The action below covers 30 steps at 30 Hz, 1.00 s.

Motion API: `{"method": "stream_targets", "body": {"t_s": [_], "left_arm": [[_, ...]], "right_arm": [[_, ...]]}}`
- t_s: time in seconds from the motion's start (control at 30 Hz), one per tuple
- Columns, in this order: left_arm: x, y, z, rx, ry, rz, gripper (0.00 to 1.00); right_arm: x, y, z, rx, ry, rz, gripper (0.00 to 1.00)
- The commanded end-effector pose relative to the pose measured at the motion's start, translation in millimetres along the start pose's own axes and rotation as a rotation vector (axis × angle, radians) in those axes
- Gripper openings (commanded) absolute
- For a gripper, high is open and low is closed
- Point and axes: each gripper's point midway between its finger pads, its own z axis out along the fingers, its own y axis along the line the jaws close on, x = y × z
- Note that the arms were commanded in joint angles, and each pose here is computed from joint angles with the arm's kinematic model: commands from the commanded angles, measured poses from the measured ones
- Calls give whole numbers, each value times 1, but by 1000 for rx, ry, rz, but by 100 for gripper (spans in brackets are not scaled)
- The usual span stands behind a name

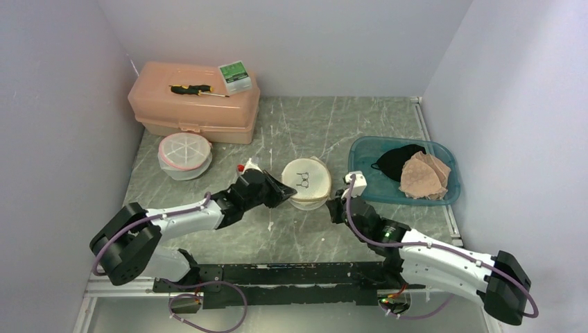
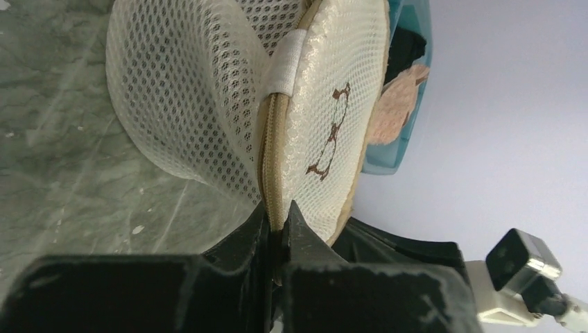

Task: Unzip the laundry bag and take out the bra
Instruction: Unzip the laundry bag at the center of the board.

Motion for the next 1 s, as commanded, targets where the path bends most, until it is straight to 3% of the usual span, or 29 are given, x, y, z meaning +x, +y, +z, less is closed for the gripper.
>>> {"method": "stream_targets", "body": {"t_s": [0.0, 0.2, 0.4, 0.57, 0.6, 0.7, 0.77, 0.87, 0.97], "left_arm": [[-5, -10, -5, 27, 85, 138, 3], [-30, -35, -5, 75, 218, 343, 3], [-34, -86, -7, 183, 339, 569, 11], [-30, -60, 14, 147, 400, 544, 16], [-28, -51, 18, 153, 395, 542, 23], [-36, -27, 18, 52, 339, 502, 59], [-46, -27, 6, 23, 267, 493, 74], [-63, -26, -17, -40, 149, 470, 86], [-72, -25, -46, -93, 58, 391, 88]], "right_arm": [[-19, 13, -8, -78, -60, -18, 0], [-38, 38, -32, -163, -132, -87, 0], [-30, 61, -42, -200, -123, -117, 0], [-10, 64, -35, -199, -91, -67, 0], [-7, 63, -33, -196, -84, -60, 0], [2, 60, -28, -171, -59, -58, 0], [6, 60, -26, -166, -52, -58, 0], [7, 61, -25, -166, -51, -55, 0], [5, 62, -24, -165, -55, -58, 0]]}}
